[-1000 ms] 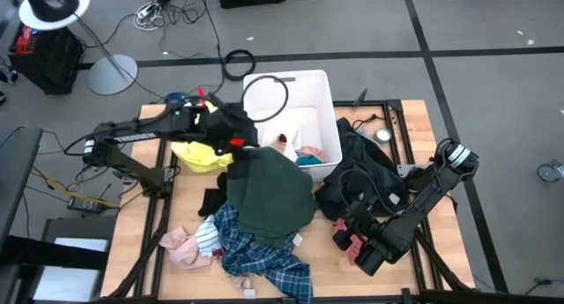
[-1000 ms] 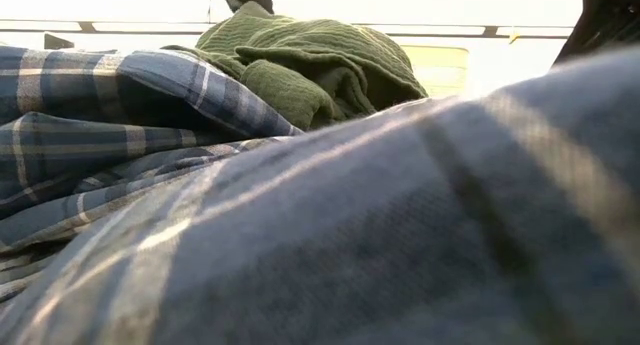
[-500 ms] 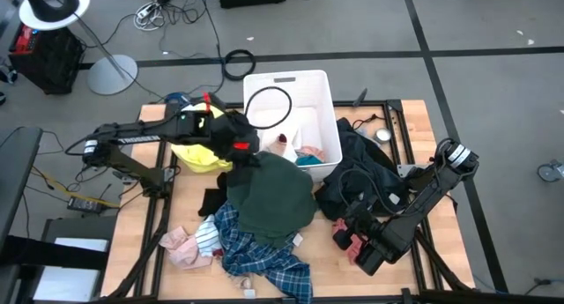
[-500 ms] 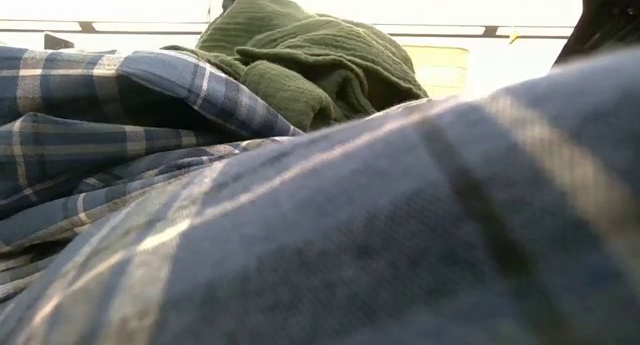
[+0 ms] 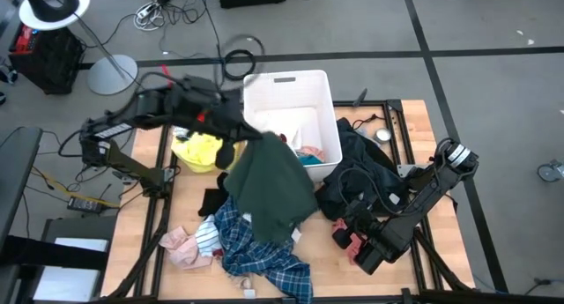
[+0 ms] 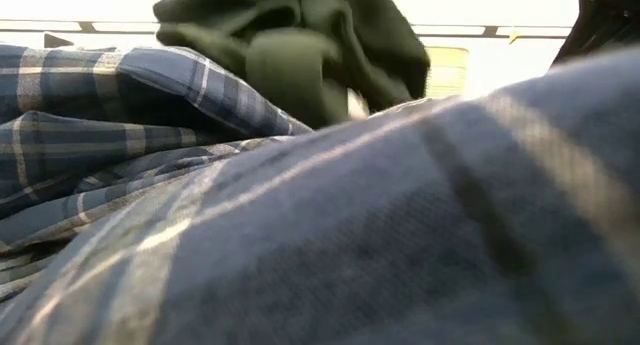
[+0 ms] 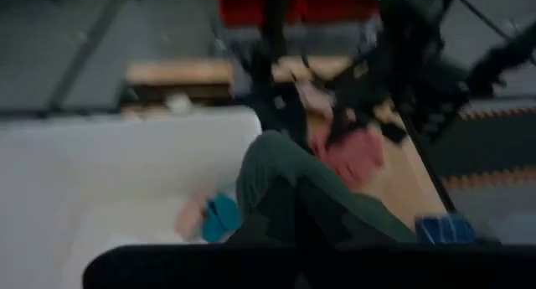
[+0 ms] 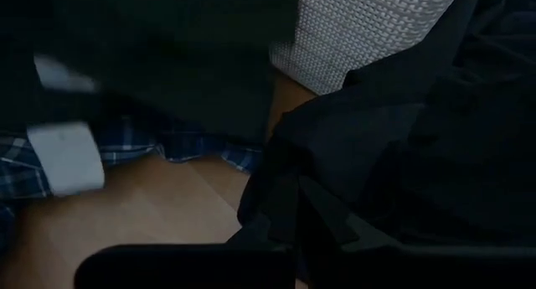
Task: Sort clothes
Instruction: Put the green blouse into the laundry bin
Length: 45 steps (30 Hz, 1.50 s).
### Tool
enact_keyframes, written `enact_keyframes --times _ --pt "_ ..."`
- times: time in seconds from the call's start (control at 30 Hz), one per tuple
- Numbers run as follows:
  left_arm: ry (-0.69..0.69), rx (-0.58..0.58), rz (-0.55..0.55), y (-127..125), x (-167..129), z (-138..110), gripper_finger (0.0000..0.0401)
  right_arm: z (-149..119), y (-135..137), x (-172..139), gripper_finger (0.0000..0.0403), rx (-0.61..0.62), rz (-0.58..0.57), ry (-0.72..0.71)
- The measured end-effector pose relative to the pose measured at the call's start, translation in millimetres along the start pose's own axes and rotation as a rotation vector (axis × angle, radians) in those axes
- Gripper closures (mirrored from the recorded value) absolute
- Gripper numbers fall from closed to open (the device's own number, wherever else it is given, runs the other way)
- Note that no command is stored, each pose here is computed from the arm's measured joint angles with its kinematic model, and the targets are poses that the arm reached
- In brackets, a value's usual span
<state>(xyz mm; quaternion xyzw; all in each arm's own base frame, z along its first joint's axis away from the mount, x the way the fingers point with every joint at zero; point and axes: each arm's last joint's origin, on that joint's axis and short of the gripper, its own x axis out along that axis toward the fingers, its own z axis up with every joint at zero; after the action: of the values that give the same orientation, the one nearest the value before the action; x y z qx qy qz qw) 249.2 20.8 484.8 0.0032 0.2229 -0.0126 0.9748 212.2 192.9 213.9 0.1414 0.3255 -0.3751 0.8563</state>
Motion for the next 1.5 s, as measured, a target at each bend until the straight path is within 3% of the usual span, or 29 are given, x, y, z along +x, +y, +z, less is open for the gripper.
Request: enact_keyframes --times 0.37,0.8,0.93,1.13,1.3,1.5 --pt "-0.414 0.061 0.228 16 -41 50 0.0401 7 0 7 0.0397 0.022 -0.019 -0.035" --pt "-0.745 0.084 0.45 66 -42 77 0.0401 16 5 17 0.0396 -0.003 -0.009 -0.033" --pt "-0.65 0.061 0.474 79 -31 69 0.0401 15 5 19 0.0398 -0.005 -0.013 -0.033" --pt "-0.286 0.004 0.434 86 0 38 0.0401 6 2 26 0.0399 0.003 -0.006 -0.03" --pt "-0.06 -0.033 0.37 92 40 -1 0.0401 2 2 30 0.0395 0.015 0.003 -0.017" --pt "0.043 -0.062 0.262 99 94 -59 0.0399 2 2 30 0.04 0.018 0.007 -0.017"
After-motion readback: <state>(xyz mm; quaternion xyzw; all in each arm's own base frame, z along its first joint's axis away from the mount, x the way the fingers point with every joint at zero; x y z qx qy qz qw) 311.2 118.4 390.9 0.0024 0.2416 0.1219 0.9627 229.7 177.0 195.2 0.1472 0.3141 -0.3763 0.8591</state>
